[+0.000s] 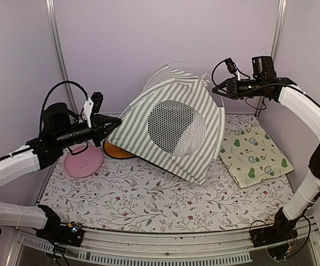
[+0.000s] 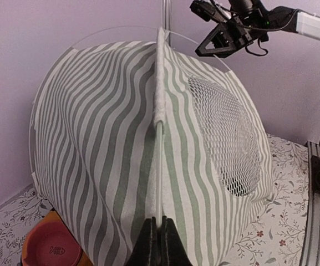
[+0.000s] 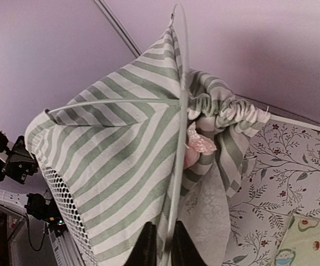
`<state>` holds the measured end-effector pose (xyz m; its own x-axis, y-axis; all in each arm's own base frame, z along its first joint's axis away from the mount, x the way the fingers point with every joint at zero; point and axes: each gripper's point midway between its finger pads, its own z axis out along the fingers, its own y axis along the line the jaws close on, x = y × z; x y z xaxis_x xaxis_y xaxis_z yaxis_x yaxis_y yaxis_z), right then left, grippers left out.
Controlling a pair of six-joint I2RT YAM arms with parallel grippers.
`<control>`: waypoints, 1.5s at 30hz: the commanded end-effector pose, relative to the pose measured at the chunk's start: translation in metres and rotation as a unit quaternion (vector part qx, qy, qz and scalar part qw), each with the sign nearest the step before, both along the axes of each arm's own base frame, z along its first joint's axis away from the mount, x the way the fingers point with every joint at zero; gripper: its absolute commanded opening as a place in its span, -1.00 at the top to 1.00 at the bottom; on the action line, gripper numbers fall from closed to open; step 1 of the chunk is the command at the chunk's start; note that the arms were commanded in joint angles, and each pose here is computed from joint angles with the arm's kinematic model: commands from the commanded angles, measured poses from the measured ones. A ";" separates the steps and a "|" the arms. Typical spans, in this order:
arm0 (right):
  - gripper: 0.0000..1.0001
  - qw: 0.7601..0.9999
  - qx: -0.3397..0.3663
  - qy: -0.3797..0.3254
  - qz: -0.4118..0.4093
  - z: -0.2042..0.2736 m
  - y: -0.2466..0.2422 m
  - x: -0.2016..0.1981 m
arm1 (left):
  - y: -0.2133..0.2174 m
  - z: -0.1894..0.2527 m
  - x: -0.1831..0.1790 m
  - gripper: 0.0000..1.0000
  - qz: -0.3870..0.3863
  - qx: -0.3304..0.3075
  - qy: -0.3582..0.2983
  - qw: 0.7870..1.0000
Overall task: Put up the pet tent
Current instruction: Pass from the left arm to the right, then pass from the right arm to the left
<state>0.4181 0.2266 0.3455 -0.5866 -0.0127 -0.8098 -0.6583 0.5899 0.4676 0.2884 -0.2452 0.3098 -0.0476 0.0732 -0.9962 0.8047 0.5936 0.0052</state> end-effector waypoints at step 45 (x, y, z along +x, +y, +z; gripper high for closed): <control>1.00 0.933 0.288 -0.109 -0.186 0.121 0.143 -0.062 | -0.127 0.031 0.013 -0.30 0.232 -0.008 -0.012 0.973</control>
